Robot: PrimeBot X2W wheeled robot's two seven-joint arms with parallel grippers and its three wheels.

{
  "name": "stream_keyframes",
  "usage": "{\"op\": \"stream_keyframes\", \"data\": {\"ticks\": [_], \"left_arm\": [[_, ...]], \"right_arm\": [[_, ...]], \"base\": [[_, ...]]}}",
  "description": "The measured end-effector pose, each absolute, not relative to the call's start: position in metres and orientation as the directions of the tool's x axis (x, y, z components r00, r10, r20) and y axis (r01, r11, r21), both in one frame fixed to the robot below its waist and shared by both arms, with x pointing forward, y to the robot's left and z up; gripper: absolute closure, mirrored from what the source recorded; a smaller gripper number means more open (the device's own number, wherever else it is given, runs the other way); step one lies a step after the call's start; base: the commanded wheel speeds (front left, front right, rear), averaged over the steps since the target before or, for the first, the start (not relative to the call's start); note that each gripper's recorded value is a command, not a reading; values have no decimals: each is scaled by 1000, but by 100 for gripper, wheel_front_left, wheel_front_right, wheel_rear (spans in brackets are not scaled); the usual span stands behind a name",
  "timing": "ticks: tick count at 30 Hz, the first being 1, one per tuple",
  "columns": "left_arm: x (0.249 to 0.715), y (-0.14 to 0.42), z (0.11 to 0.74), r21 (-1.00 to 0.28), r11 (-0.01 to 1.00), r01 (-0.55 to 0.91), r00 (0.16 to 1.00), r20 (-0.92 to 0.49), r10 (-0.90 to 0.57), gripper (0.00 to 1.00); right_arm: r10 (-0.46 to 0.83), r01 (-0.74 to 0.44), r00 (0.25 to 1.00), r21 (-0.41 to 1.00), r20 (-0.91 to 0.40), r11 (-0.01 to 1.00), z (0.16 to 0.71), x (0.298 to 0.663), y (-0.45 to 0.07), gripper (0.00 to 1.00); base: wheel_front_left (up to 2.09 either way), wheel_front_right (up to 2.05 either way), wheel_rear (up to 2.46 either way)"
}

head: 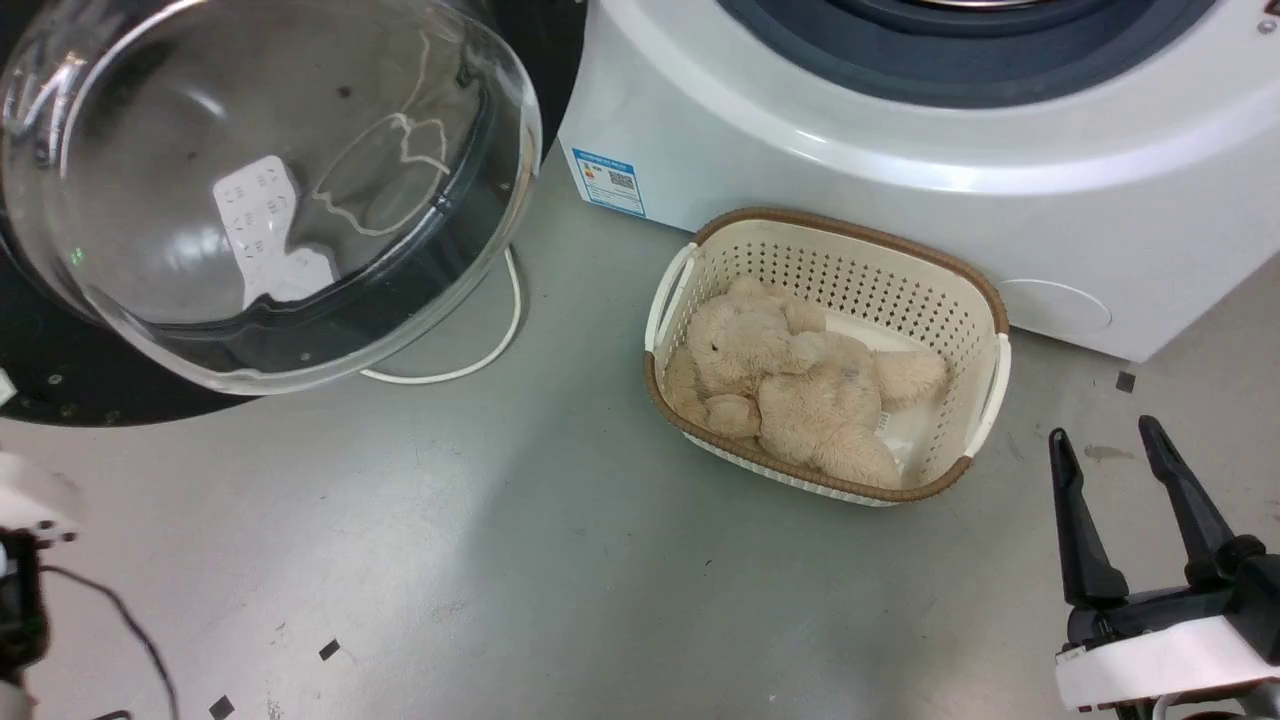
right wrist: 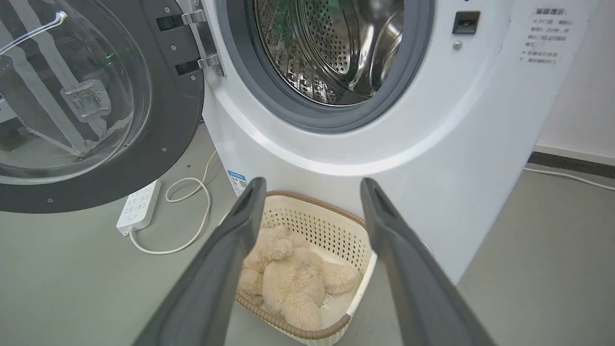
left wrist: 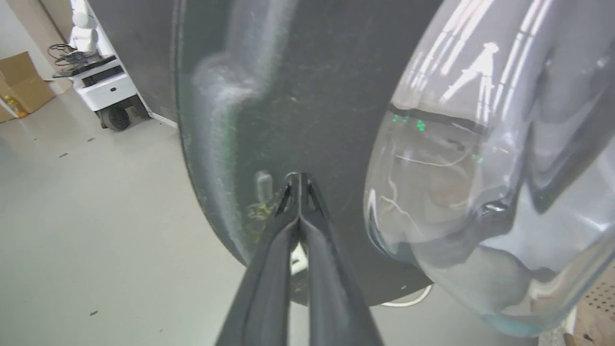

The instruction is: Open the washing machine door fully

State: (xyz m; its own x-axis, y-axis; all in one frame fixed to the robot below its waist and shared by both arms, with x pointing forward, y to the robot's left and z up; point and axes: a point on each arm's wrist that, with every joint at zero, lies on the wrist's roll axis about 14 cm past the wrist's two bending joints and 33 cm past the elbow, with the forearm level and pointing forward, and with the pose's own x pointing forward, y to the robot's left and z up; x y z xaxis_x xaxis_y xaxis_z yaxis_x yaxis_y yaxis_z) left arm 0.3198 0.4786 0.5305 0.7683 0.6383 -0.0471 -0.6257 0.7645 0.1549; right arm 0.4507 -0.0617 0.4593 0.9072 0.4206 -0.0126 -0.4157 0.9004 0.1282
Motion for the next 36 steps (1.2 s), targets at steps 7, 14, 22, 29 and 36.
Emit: {"op": "stream_keyframes", "data": {"ticks": [7,14,22,29,36], "left_arm": [[330,479,515,145,773,-618,770,-87,632,100],[336,475,527,145,791,-595,796,-29,604,100],[351,406,572,61,893,-447,887,158,433,100],[348,305,567,-43,969,-242,947,205,246,100],[345,230,552,-86,992,-88,977,185,103,0]], "right_arm": [[418,-414,908,129,-9,901,460,452,-62,0],[404,-405,914,119,28,907,474,450,-65,0],[343,-356,930,92,132,930,514,438,-82,0],[263,-282,941,66,211,957,546,414,-110,0],[175,-190,963,57,206,980,547,381,-143,0]], "base": [[0,0,0],[0,0,0],[0,0,0],[0,0,0],[0,0,0]]}}
